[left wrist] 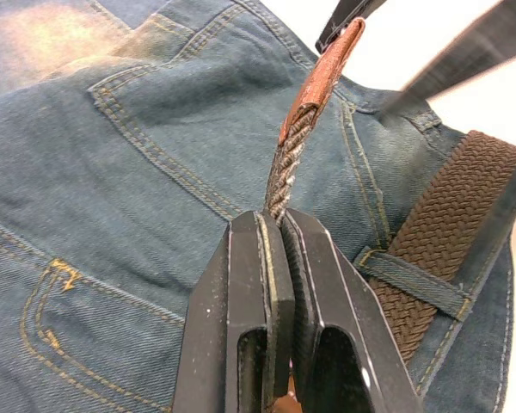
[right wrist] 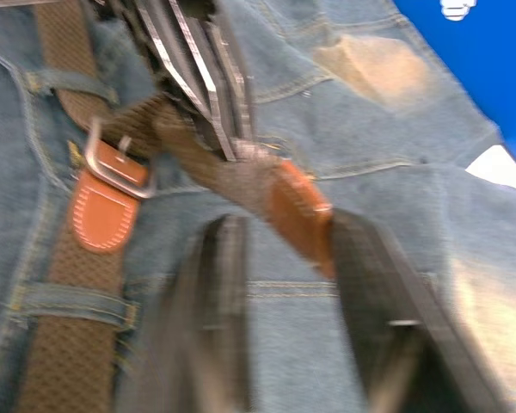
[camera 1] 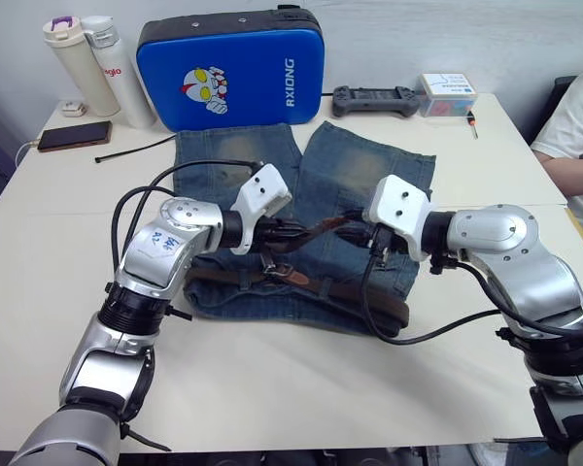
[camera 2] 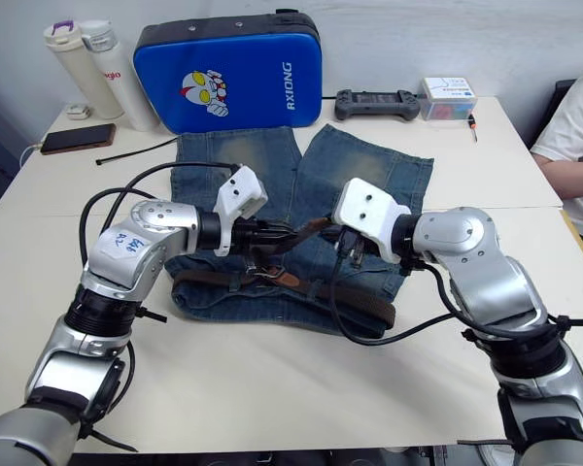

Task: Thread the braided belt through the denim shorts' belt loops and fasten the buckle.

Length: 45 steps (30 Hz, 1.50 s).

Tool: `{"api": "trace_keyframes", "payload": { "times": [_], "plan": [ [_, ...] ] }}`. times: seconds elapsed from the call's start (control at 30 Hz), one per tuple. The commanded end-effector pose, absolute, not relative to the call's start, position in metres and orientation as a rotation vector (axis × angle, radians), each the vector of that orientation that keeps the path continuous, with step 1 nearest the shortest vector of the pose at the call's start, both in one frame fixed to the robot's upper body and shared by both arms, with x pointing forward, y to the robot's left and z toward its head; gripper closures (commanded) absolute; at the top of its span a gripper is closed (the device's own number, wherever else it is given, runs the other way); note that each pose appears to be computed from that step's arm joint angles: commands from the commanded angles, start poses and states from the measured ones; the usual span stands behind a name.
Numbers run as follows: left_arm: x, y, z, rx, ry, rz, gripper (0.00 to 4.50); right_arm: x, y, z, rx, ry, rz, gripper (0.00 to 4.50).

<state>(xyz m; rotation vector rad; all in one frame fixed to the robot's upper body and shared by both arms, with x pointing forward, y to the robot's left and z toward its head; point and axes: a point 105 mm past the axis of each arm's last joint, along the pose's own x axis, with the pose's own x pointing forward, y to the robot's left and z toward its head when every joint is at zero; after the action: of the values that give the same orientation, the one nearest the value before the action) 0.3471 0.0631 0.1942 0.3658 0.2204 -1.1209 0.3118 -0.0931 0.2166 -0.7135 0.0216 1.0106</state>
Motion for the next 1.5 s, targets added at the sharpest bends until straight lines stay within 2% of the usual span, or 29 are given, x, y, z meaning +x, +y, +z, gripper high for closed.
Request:
{"api": "trace_keyframes", "payload": {
  "times": [0.03, 0.1, 0.23, 0.43, 0.63, 0.93, 1.17, 1.27, 1.43, 1.47, 1.5],
  "plan": [
    [0.357, 0.079, 0.213, 0.397, 0.174, -1.042, 4.50, 0.302, -0.095, 0.230, -0.734, -0.017, 1.020, 0.97],
    [0.361, 0.089, 0.217, 0.423, 0.173, -1.005, 4.50, 0.295, -0.095, 0.224, -0.757, 0.020, 1.059, 0.03],
    [0.365, 0.102, 0.217, 0.478, 0.185, -0.963, 4.50, 0.285, -0.079, 0.203, -0.795, 0.037, 1.115, 0.03],
    [0.367, 0.106, 0.205, 0.467, 0.218, -0.953, 4.50, 0.289, -0.047, 0.175, -0.805, 0.027, 1.138, 0.03],
    [0.368, 0.111, 0.203, 0.498, 0.229, -0.940, 4.50, 0.293, -0.041, 0.153, -0.806, 0.057, 1.124, 0.03],
    [0.368, 0.121, 0.195, 0.508, 0.255, -0.929, 4.50, 0.309, -0.040, 0.149, -0.875, -0.008, 1.034, 0.03],
    [0.371, 0.131, 0.188, 0.517, 0.269, -0.907, 4.50, 0.311, -0.036, 0.147, -0.870, -0.055, 1.016, 0.03],
    [0.372, 0.133, 0.189, 0.548, 0.259, -0.909, 4.50, 0.311, -0.036, 0.146, -0.870, -0.060, 1.010, 0.79],
    [0.368, 0.133, 0.191, 0.648, 0.228, -0.970, 4.50, 0.315, -0.039, 0.151, -0.841, -0.076, 0.963, 3.16],
    [0.367, 0.135, 0.190, 0.696, 0.228, -0.988, 4.50, 0.316, -0.041, 0.153, -0.833, -0.079, 0.943, 3.45],
    [0.366, 0.137, 0.188, 0.742, 0.228, -1.000, 4.50, 0.315, -0.043, 0.154, -0.824, -0.081, 0.930, 4.03]
  ]
}}
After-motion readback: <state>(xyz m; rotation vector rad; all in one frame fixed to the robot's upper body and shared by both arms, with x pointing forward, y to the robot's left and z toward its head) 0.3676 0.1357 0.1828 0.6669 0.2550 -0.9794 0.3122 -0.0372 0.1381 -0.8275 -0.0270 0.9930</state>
